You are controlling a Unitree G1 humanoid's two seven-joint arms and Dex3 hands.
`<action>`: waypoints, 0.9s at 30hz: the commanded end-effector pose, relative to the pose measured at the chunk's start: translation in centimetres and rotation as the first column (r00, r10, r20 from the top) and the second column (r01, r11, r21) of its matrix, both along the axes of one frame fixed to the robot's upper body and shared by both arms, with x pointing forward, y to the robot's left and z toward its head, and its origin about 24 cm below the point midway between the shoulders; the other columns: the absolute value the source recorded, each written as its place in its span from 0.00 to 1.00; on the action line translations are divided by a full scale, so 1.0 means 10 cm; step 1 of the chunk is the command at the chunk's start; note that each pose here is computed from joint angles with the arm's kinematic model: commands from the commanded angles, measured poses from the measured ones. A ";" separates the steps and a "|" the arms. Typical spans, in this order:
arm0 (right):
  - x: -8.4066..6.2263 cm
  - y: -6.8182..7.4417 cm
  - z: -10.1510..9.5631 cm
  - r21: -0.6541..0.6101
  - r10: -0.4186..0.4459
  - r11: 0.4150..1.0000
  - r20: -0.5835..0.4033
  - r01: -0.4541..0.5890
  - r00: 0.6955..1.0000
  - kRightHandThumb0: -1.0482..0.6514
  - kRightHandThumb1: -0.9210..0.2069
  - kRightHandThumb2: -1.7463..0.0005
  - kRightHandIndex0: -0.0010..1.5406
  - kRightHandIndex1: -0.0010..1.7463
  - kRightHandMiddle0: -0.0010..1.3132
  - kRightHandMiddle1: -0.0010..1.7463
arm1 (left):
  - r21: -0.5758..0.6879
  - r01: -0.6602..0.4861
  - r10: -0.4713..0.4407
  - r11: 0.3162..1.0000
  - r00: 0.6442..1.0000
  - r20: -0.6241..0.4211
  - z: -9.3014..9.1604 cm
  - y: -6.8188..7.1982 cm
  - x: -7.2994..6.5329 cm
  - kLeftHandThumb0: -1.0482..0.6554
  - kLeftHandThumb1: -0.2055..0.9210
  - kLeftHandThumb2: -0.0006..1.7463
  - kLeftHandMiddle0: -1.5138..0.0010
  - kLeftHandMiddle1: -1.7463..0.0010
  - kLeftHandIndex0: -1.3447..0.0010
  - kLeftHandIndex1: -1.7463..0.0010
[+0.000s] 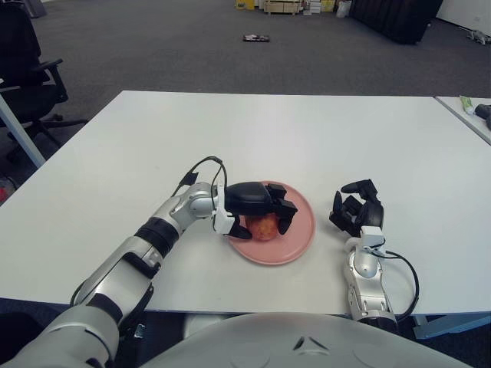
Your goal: Put the apple into the plate.
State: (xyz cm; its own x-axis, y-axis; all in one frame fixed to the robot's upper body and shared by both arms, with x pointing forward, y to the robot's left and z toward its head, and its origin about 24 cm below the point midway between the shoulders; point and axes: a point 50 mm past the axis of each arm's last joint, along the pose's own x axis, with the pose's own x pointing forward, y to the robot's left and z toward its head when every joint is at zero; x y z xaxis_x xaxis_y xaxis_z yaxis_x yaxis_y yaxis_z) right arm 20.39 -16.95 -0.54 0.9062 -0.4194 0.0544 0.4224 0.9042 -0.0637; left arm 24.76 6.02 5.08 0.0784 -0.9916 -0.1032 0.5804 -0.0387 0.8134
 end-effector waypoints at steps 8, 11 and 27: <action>0.04 0.01 0.04 0.000 0.015 1.000 0.030 -0.015 0.999 0.37 0.33 0.41 0.63 1.00 0.33 1.00 | 0.032 0.122 -0.118 0.992 0.987 -0.112 0.02 -0.02 -0.03 0.23 0.83 0.44 0.95 0.36 0.92 0.27; 0.04 0.01 0.04 -0.001 0.021 1.000 0.038 -0.021 0.999 0.37 0.33 0.41 0.63 1.00 0.33 1.00 | 0.027 0.145 -0.141 0.989 0.983 -0.114 0.04 -0.03 -0.03 0.14 0.94 0.38 0.98 0.53 0.98 0.42; 0.03 0.00 0.03 0.000 0.011 1.000 0.038 -0.011 0.999 0.37 0.34 0.41 0.64 1.00 0.33 1.00 | 0.008 0.160 -0.159 0.987 0.983 -0.093 0.06 -0.01 -0.04 0.00 1.00 0.53 1.00 0.98 1.00 0.92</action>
